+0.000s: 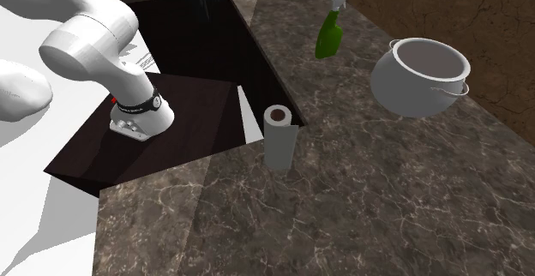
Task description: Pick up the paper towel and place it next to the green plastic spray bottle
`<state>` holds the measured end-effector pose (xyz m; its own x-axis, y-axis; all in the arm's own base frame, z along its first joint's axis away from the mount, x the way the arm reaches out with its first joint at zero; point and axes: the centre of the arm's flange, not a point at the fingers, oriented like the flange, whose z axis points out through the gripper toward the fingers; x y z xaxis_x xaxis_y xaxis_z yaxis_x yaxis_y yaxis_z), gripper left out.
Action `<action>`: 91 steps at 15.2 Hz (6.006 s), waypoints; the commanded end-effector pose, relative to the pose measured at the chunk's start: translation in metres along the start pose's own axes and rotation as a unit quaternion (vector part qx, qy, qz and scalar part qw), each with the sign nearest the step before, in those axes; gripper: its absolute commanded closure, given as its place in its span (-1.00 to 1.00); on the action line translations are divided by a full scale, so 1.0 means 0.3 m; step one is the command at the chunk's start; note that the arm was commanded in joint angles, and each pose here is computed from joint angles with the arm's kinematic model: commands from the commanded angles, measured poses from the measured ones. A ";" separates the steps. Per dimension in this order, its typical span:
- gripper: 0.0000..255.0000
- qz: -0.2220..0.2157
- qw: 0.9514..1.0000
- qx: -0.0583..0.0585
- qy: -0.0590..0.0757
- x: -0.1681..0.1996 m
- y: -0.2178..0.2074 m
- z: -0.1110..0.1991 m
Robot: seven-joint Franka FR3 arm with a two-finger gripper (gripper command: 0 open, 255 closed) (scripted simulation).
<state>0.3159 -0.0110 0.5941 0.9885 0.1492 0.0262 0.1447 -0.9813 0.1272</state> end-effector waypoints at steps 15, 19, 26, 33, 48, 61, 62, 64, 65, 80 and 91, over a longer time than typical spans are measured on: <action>-1.00 -0.035 0.997 0.068 -0.024 0.404 0.317 0.424; -1.00 -0.045 0.995 0.088 -0.030 0.519 0.392 0.556; -1.00 -0.046 0.994 0.090 -0.031 0.525 0.381 0.675; -1.00 -0.046 0.994 0.090 -0.031 0.523 0.376 0.702; 1.00 -0.046 0.994 0.090 -0.031 0.524 0.383 0.650; 1.00 -0.046 0.994 0.090 -0.031 0.530 0.412 0.423; 1.00 -0.046 0.994 0.090 -0.031 0.531 0.414 0.405; 1.00 -0.046 0.994 0.090 -0.031 0.532 0.419 0.370; 1.00 -0.046 0.994 0.090 -0.031 0.532 0.421 0.353; 1.00 -0.046 0.994 0.090 -0.031 0.539 0.454 0.091; 1.00 -0.046 0.994 0.090 -0.031 0.544 0.479 -0.101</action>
<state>0.4964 -0.1246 0.6402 0.9705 0.2378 -0.0393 0.2356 -0.9704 -0.0531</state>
